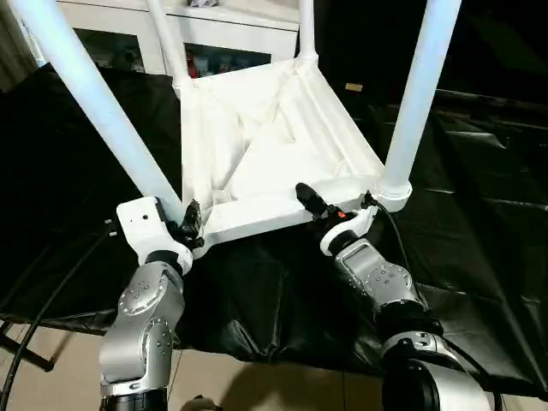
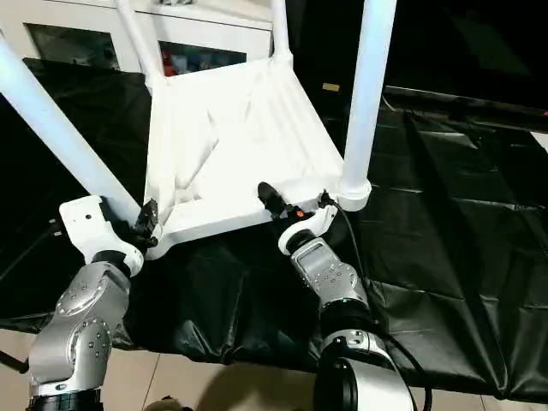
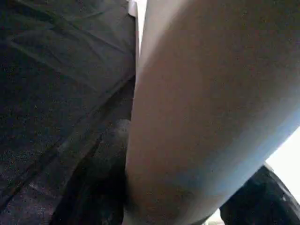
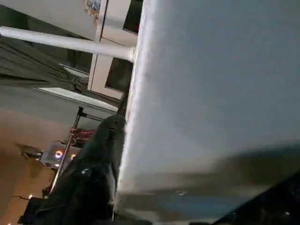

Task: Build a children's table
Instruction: Flip table

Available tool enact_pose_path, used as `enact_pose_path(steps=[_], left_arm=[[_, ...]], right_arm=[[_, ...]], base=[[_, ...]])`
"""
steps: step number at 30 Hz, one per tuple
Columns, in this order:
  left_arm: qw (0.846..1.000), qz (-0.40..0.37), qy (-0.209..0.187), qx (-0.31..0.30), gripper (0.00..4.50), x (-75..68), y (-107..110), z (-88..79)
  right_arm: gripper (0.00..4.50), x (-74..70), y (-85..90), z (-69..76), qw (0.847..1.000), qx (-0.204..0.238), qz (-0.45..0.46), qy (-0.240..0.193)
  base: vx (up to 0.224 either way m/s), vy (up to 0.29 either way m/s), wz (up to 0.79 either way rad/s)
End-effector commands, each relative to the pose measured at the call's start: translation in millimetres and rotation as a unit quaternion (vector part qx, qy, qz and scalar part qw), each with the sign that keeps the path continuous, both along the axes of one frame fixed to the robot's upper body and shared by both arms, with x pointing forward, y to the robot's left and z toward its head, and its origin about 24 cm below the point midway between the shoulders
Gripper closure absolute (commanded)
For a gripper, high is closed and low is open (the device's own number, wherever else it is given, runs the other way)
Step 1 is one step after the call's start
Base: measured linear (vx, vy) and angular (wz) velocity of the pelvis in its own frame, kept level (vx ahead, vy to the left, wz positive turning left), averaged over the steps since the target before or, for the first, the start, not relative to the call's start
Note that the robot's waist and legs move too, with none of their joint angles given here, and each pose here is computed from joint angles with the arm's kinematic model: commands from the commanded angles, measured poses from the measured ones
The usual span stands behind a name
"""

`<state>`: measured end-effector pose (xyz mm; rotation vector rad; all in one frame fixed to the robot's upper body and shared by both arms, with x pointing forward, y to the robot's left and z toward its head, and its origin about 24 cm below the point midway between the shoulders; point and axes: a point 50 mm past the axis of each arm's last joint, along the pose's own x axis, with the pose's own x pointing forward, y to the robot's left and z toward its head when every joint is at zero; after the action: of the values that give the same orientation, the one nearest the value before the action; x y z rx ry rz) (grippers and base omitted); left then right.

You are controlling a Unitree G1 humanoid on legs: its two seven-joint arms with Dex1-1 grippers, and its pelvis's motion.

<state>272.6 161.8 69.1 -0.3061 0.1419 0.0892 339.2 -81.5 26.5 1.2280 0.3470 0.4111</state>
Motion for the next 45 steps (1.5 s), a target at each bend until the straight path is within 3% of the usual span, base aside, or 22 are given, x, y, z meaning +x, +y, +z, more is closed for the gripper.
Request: enact_pose_path(steps=[1, 4, 8, 10, 12, 17, 21, 23, 27, 28, 32, 34, 37, 39, 40, 42, 44, 45], left_arm=[[0.998, -0.040, -0.027, -0.030, 2.28, 0.1, -18, 8.6], [0.997, -0.057, -0.039, -0.024, 1.58, -1.2, -13, 9.2], [0.998, -0.059, -0.038, -0.004, 1.30, -5.1, 0, 6.1], [0.997, -0.069, -0.030, 0.019, 1.12, -14.3, 13, 1.9], [0.997, -0.071, -0.028, 0.026, 0.98, -18.4, 19, 0.3], [0.987, -0.110, -0.008, 0.119, 0.62, -36.2, 36, -10.9], [0.982, -0.149, -0.036, 0.110, 0.30, -39.1, 28, -3.2], [0.966, -0.214, -0.076, 0.121, 0.15, -44.4, 12, 6.5], [0.954, -0.246, -0.104, 0.132, 0.00, -46.6, 3, 15.6], [0.940, -0.283, -0.123, 0.145, 0.00, -49.0, -5, 22.3], [0.922, -0.320, -0.142, 0.163, 0.00, -51.8, -14, 28.8], [0.912, -0.341, -0.154, 0.172, 0.00, -51.0, -19, 34.5], [0.904, -0.353, -0.160, 0.179, 0.00, -50.4, -22, 36.5], [0.900, -0.355, -0.167, 0.190, 0.00, -47.3, -23, 39.2], [0.896, -0.357, -0.175, 0.199, 0.00, -44.2, -24, 43.2], [0.894, -0.357, -0.178, 0.202, 0.00, -42.8, -25, 44.8], [0.880, -0.376, -0.192, 0.217, 0.00, -40.8, -28, 51.9], [0.879, -0.377, -0.192, 0.218, 0.00, -40.8, -28, 52.2]], right_arm=[[2.24, 8.9, 8.4, 17.9, 0.999, -0.003, 0.009, -0.042], [2.38, 11.5, 4.4, 22.1, 0.998, -0.015, 0.000, -0.054], [2.40, 15.2, -7.0, 28.8, 0.997, -0.029, -0.030, -0.069], [2.40, 17.0, -24.8, 34.2, 0.994, -0.032, -0.072, -0.076], [2.40, 17.4, -31.8, 36.2, 0.992, -0.037, -0.087, -0.079], [2.43, 14.5, -59.7, 45.4, 0.982, -0.085, -0.141, -0.094], [2.43, 10.1, -71.3, 59.2, 0.974, -0.113, -0.153, -0.120], [2.57, 1.6, -81.1, 65.3, 0.965, -0.160, -0.161, -0.130], [2.64, -5.0, -87.9, 70.8, 0.960, -0.177, -0.176, -0.129], [2.65, -10.1, -93.1, 75.6, 0.953, -0.200, -0.186, -0.130], [2.65, -18.3, -100.5, 81.6, 0.942, -0.235, -0.203, -0.127], [2.65, -23.6, -104.7, 87.1, 0.928, -0.278, -0.212, -0.126], [2.65, -25.1, -105.3, 91.1, 0.922, -0.294, -0.217, -0.127], [2.65, -25.0, -103.6, 96.3, 0.911, -0.330, -0.205, -0.138], [2.65, -24.7, -100.7, 101.0, 0.898, -0.367, -0.191, -0.150], [2.65, -24.7, -99.9, 102.6, 0.894, -0.377, -0.187, -0.152], [2.64, -24.1, -97.3, 106.1, 0.872, -0.430, -0.187, -0.144], [2.64, -24.1, -97.0, 106.2, 0.870, -0.434, -0.187, -0.143]], base=[[0.000, 0.000, 0.00], [0.000, 0.000, 0.00], [0.000, 0.000, 0.00], [0.000, 0.000, 0.00], [0.000, 0.000, 0.00], [0.000, 0.000, 0.00], [0.000, 0.000, 0.00], [0.000, 0.000, 0.00], [0.000, 0.000, 0.00], [0.000, 0.000, 0.00], [0.000, 0.000, 0.00], [0.000, 0.000, 0.00], [0.000, 0.000, 0.00], [0.000, 0.000, 0.00], [0.000, 0.000, 0.00], [0.000, 0.000, 0.00], [0.000, 0.000, 0.00], [0.000, 0.000, 0.00]])
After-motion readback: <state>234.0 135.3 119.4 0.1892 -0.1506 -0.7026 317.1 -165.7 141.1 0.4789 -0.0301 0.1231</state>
